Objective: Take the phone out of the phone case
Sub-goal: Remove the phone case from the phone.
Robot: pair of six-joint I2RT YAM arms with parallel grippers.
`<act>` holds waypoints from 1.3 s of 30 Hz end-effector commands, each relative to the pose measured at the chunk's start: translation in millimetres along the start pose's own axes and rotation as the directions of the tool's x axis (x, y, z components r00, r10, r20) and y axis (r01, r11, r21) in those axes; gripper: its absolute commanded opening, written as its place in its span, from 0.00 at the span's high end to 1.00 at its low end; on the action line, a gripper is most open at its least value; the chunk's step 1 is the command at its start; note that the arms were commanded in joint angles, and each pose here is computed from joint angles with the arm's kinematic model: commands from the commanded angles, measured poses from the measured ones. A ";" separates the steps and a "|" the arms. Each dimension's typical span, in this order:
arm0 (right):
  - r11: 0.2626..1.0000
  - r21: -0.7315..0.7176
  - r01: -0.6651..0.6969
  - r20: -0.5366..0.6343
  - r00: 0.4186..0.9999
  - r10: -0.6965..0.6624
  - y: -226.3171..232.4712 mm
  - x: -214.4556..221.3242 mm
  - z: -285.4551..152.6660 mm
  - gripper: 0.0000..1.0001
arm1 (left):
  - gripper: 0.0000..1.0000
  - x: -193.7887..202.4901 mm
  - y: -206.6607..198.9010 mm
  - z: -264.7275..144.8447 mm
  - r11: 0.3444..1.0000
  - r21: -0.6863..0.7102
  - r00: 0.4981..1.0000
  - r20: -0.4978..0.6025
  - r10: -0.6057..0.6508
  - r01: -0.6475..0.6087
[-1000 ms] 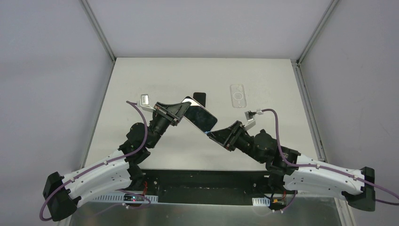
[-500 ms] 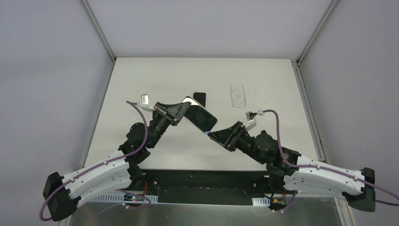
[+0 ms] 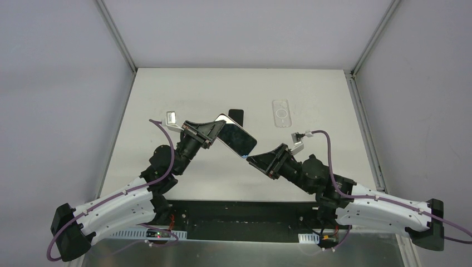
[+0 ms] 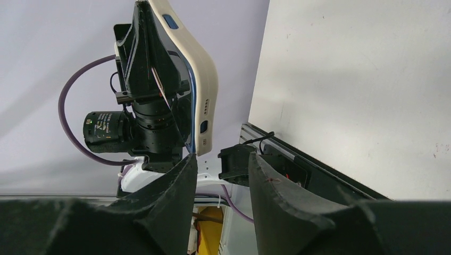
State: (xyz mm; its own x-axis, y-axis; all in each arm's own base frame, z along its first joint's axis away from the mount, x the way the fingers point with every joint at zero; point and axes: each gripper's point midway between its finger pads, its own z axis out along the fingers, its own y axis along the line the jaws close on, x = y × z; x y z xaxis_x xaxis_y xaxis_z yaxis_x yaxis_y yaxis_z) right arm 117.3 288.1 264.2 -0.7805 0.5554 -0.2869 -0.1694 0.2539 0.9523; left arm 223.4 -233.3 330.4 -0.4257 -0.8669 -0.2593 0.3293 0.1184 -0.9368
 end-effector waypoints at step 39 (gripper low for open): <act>0.992 0.061 -0.112 0.057 0.992 0.108 -19.2 -9.1 19.2 0.61 | 1.00 -12.6 -92.8 -11.8 0.964 0.241 0.993 -0.026 -0.112 0.115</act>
State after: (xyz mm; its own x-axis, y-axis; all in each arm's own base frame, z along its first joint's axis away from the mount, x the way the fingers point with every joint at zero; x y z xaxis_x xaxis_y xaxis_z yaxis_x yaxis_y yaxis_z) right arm 128.6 293.8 250.7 -0.7792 0.5895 -0.2129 -0.0795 0.2439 0.9665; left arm 223.2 -232.6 331.6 -0.4118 -0.8626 -0.2938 0.3340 0.1571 -0.9294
